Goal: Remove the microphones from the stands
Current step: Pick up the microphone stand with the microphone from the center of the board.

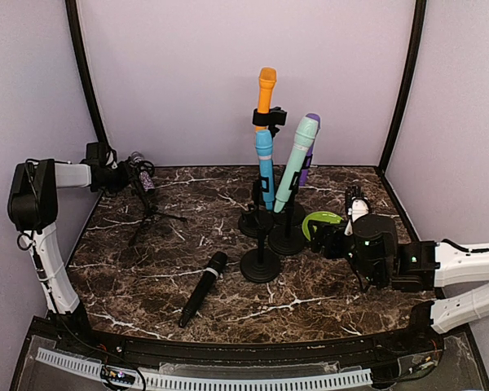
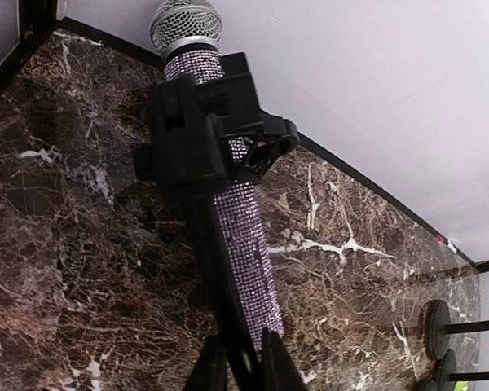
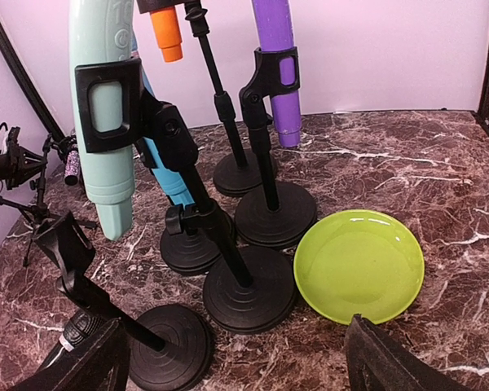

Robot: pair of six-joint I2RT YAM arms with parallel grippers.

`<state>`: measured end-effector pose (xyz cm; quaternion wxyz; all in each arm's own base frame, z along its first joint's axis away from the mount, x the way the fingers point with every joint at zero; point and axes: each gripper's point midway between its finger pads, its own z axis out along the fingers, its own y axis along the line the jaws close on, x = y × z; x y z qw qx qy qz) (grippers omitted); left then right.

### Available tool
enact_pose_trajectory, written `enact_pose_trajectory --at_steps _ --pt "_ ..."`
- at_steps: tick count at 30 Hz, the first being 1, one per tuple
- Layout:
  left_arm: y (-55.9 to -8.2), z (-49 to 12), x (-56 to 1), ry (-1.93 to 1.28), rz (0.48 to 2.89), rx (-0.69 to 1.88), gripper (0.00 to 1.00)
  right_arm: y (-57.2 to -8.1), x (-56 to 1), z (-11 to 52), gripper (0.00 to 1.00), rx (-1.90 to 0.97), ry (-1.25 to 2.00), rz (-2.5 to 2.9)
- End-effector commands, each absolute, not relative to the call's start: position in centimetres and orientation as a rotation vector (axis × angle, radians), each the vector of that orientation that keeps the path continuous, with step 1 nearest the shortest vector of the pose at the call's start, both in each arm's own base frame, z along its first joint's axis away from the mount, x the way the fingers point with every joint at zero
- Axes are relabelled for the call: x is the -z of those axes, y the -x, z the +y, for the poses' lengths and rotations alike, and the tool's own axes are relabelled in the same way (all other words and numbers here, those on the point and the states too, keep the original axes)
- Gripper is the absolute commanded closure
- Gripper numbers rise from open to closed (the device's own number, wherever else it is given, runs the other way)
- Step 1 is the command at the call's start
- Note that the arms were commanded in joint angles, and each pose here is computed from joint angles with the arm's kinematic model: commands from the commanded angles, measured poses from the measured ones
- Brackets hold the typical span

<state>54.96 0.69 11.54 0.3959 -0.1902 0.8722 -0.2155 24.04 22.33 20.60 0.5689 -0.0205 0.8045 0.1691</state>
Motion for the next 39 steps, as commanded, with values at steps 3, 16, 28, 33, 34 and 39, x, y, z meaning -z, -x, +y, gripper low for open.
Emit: enact_pose_trajectory --at_steps 3,16,28,33,34,39 --pt "-56.0 0.1 -16.5 0.369 2.091 0.600 1.00 -24.1 -20.8 22.3 0.08 -0.427 0.016 1.891" --pt "-50.7 -3.6 -27.7 0.078 1.776 0.746 1.00 -24.1 -22.7 21.4 0.08 -0.435 -0.020 1.839" --pt "-42.0 -12.1 -35.4 -0.322 1.533 0.848 1.00 -23.5 -29.9 23.4 0.01 -0.553 0.128 1.695" --pt "-38.2 -16.3 -37.7 -0.465 1.447 0.923 1.00 -23.3 -34.5 26.1 0.01 -0.631 0.221 1.616" --pt "-37.7 -16.8 -37.6 -0.486 1.442 0.934 1.00 -23.5 -35.1 26.7 0.01 -0.630 0.235 1.603" --pt "-33.9 -19.2 -39.2 -0.603 1.373 0.965 1.00 -25.9 -40.1 30.4 0.01 -0.640 0.301 1.540"
